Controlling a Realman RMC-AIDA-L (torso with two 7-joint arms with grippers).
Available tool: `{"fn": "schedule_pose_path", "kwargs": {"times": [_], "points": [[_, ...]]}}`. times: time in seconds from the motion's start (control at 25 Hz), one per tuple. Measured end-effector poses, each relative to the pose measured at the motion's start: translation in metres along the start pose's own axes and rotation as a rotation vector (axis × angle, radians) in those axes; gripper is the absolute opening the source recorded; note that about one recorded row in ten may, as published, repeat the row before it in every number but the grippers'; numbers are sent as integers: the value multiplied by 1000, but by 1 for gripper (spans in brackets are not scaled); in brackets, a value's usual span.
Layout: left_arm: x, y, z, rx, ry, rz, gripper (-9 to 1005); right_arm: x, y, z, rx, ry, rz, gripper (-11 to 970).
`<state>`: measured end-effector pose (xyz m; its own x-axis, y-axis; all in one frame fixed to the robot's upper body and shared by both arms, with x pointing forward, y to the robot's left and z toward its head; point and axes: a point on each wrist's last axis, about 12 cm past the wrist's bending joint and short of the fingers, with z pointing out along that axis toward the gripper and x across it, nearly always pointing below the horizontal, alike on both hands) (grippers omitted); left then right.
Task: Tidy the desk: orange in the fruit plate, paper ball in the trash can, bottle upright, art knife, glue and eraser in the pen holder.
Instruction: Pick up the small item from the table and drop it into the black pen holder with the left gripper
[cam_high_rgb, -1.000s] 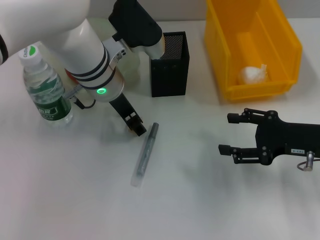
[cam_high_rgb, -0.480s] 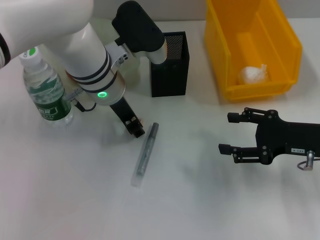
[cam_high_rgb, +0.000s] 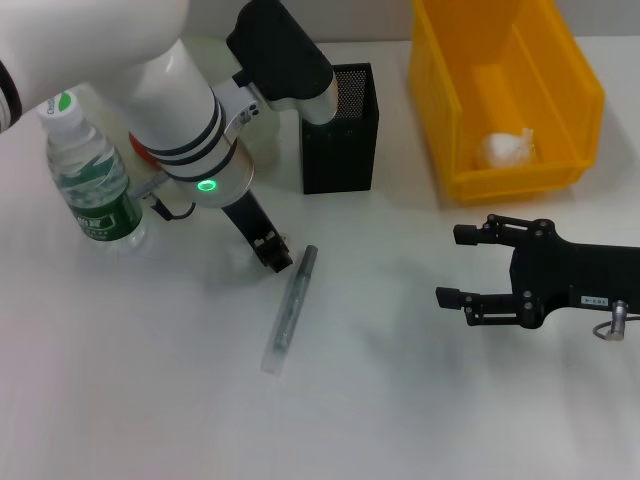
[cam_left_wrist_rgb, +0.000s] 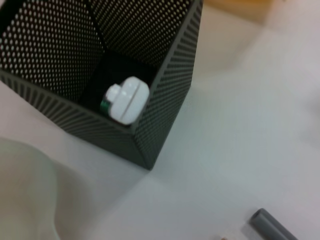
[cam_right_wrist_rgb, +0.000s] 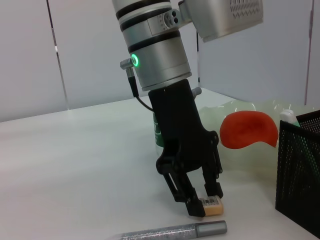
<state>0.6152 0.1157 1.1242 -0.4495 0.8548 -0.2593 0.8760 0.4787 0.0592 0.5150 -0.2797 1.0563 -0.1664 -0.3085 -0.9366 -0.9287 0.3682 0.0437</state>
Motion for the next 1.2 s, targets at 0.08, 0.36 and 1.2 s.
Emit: {"fn": "schedule_pose_path", "kwargs": {"times": [0.08,0.36,1.2], "points": [[-1,-1,-2,1,-8,-1,447,0,0,0,1,-1,0,819],[-2,-4,-18,45,-113,-34,445,-1,-1,0,1,-2,-2,818],[64,-3,-14,450,-813,-186,437,-1,-2,-3,6,4,-8,817]]}}
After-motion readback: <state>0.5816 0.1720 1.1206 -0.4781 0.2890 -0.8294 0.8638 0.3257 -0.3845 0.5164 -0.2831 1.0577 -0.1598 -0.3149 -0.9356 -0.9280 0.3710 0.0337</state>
